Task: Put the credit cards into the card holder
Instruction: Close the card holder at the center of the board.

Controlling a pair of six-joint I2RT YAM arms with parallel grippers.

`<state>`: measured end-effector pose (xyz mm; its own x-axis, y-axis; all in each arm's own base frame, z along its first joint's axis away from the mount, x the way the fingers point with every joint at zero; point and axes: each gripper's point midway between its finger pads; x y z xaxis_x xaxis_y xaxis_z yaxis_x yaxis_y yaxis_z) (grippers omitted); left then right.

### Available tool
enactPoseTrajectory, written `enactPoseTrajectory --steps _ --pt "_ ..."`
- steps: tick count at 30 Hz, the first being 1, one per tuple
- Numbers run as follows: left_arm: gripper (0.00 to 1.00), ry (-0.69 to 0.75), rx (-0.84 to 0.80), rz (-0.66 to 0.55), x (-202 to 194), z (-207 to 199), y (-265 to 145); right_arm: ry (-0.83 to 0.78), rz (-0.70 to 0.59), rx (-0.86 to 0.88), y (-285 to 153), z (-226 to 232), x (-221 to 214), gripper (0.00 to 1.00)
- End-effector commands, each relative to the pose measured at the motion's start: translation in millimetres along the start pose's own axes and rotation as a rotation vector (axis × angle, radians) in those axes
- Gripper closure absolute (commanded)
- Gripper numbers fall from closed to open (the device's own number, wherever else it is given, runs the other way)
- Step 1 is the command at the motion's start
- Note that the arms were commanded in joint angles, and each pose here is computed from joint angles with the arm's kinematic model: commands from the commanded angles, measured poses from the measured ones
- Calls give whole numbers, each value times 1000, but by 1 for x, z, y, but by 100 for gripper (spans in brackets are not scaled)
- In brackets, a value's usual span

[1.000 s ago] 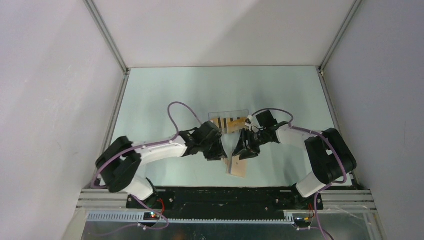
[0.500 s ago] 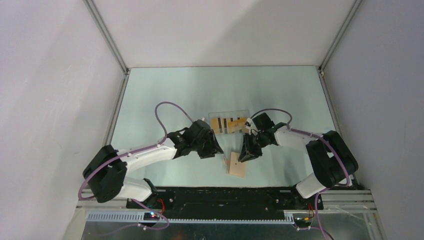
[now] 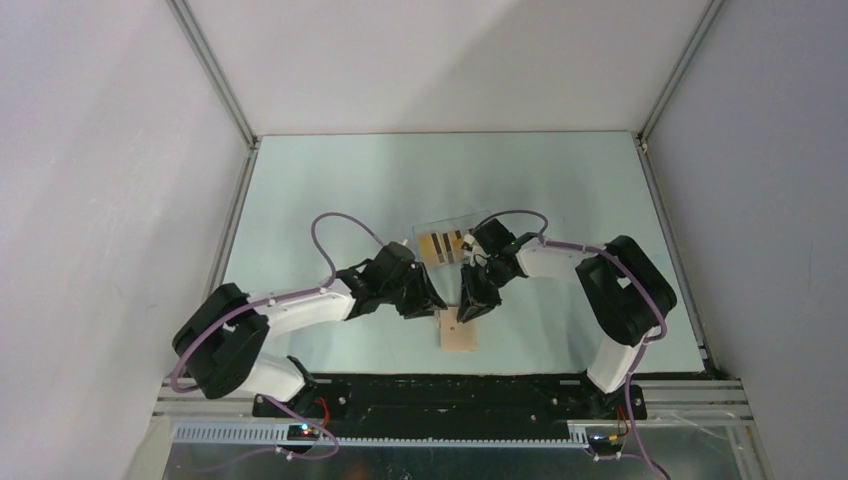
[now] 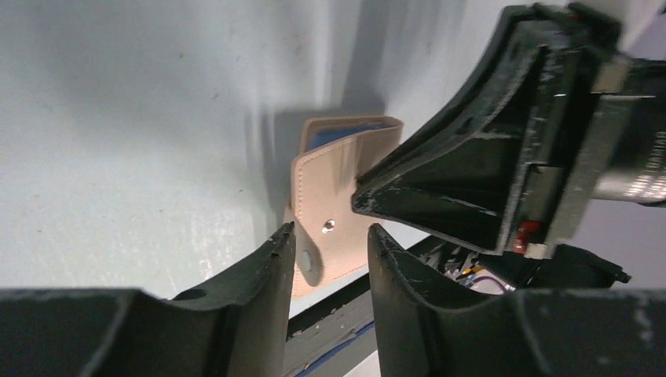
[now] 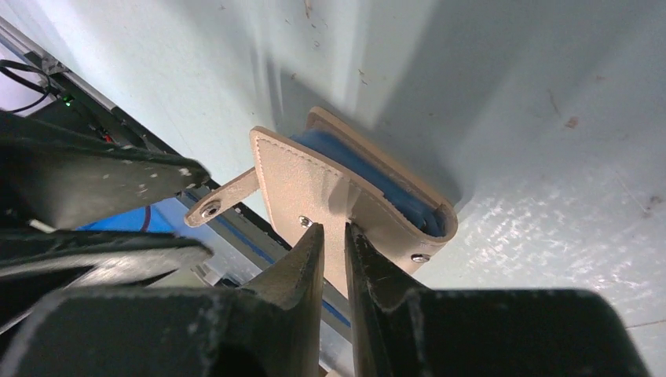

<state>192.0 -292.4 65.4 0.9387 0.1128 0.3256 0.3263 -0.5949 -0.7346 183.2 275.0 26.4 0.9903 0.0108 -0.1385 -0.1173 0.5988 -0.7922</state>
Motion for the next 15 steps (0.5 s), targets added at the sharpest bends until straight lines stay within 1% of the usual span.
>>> enactPoseTrajectory --steps 1,9,13,15 --pt "58 -15 -68 -10 1 -6 4 -56 -70 -125 13 -20 15 79" --pt "59 -14 -41 -39 0 3 -6 -112 -209 -69 -40 16 12 72" --pt "60 -10 -38 -29 -2 3 -5 -118 -241 -84 -57 18 4 71" --pt "61 -9 -34 -30 -2 4 -4 -123 -240 -115 -60 12 0 71"
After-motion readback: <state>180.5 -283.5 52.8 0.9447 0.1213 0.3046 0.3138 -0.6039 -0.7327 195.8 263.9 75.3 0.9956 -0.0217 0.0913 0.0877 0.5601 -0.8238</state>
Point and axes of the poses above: each gripper's point midway between its finger pads, its own y axis out along the fingers, its own z axis along the line the jaws close on, x = y × z, and after that the axes turned 12 degrees about y, right-handed
